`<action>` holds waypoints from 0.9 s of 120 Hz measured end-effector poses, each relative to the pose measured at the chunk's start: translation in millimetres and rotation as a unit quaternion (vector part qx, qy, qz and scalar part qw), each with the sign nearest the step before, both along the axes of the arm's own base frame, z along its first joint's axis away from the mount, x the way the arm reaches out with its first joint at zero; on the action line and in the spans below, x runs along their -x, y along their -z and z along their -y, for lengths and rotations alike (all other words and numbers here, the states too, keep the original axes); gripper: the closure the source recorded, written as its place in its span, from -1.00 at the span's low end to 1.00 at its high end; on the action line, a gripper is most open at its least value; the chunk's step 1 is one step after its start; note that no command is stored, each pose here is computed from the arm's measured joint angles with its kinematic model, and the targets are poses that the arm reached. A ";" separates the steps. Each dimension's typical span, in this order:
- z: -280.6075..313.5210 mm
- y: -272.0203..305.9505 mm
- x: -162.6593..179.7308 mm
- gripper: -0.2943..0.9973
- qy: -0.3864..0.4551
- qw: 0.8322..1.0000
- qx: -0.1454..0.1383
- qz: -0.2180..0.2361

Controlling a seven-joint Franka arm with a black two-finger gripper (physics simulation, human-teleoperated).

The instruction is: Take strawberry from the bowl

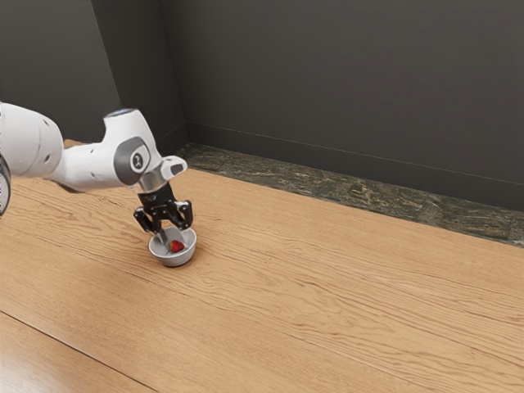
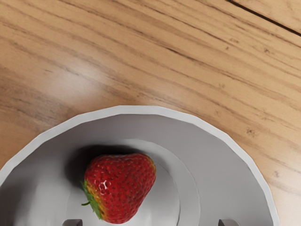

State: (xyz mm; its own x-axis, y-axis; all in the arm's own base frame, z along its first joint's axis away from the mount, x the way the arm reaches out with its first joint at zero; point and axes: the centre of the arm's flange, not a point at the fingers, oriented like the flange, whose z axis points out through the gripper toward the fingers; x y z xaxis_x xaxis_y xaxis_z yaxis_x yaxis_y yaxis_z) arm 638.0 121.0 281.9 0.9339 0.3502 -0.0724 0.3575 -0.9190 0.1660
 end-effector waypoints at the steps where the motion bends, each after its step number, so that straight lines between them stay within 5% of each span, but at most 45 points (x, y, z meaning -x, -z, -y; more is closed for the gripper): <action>1: -0.3 1.2 0.0 -0.01 -0.002 1.000 -0.001 -0.001; 28: -4.3 23.3 -4.7 0.11 -0.037 0.999 -0.023 -0.007; 76: 4.2 33.3 -6.9 -0.10 -0.067 0.997 -0.028 -0.012; 108: 0.4 26.7 -4.6 0.25 -0.086 0.996 -0.028 -0.016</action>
